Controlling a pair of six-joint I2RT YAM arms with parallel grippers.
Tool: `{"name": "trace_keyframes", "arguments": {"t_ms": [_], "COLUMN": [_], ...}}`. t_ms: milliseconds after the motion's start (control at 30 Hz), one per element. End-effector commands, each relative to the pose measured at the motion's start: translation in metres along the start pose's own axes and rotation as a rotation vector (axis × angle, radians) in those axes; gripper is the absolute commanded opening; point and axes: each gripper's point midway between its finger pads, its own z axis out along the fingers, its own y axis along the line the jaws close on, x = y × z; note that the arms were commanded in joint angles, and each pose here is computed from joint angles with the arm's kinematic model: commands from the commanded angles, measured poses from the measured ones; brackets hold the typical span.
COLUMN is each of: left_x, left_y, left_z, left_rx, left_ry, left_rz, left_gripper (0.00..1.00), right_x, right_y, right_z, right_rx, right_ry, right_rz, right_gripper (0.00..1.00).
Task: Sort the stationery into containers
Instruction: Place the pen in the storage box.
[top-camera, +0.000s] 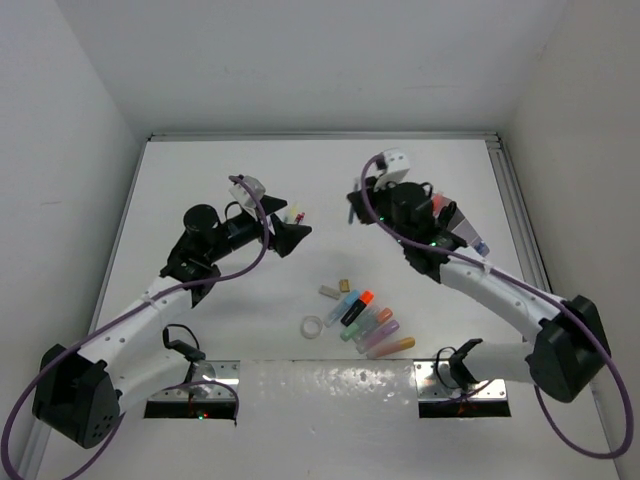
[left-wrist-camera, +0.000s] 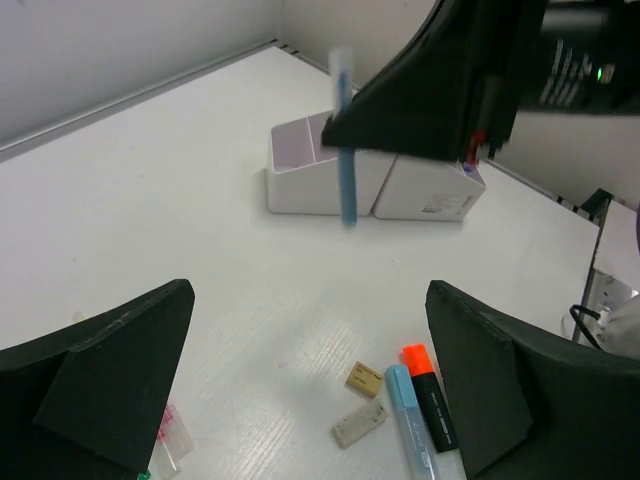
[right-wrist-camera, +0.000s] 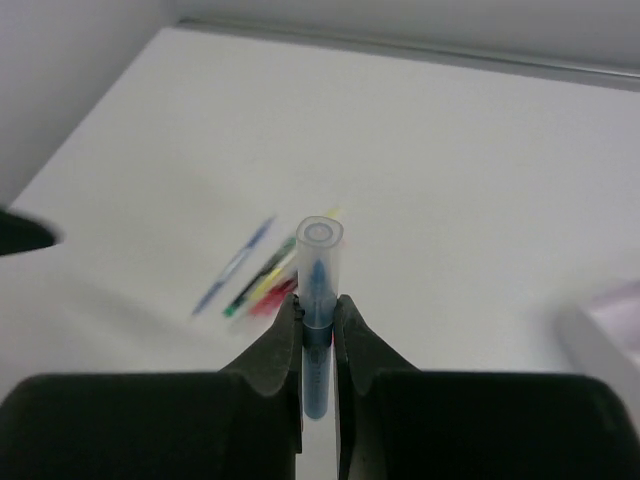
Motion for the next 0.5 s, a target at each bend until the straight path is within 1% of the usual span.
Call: {"name": "trace_keyframes", "arguments": {"t_ms": [0, 33, 100, 133, 200, 333, 467], "left_x": [-0.035, -0.031, -0.029, -0.027, -0.027, -0.025, -0.022], "left_y": [0.000, 0.003, 0.005, 0.007, 0.008, 0.013, 0.017], "left_z": [-0.004, -0.005, -0.007, -0.007, -0.009, -0.012, -0.013], "left_rx": [-0.027, -0.041, -0.054, -0.066, -0.074, -0.097, -0.117], "left_ry": [-0.096, -0.089, -0.085, -0.081, -0.087, -0.080, -0.074], "left_rz": [0.050, 0.045, 0.041, 0.037, 0.039, 0.040, 0.035], "left_gripper": [1.00, 1.00, 1.00, 1.00, 1.00, 1.00, 1.00], "right_x": [-0.044, -0.050, -0.051, -0.047, -0.041, -0.025, -0.012], "right_y": [-0.061, -0.093, -0.126, -0.156, -0.188, -0.226, -0.243], "right_z": [-0.023, -0.032, -0.042, -0.052, -0.063, -0.080, -0.081], "right_rx": [0.209, 0.310, 0.424, 0.525, 0.624, 0.776, 0.803], "right_ry": [-0.098, -0.097, -0.091, -0.084, -0.077, -0.057, -0.069], "right_rz": [0.029, 0.035, 0.037, 0.046, 0.056, 0.057, 0.057], "right_gripper": [0.00, 0.00, 0.00, 0.00, 0.00, 0.00, 0.00]}}
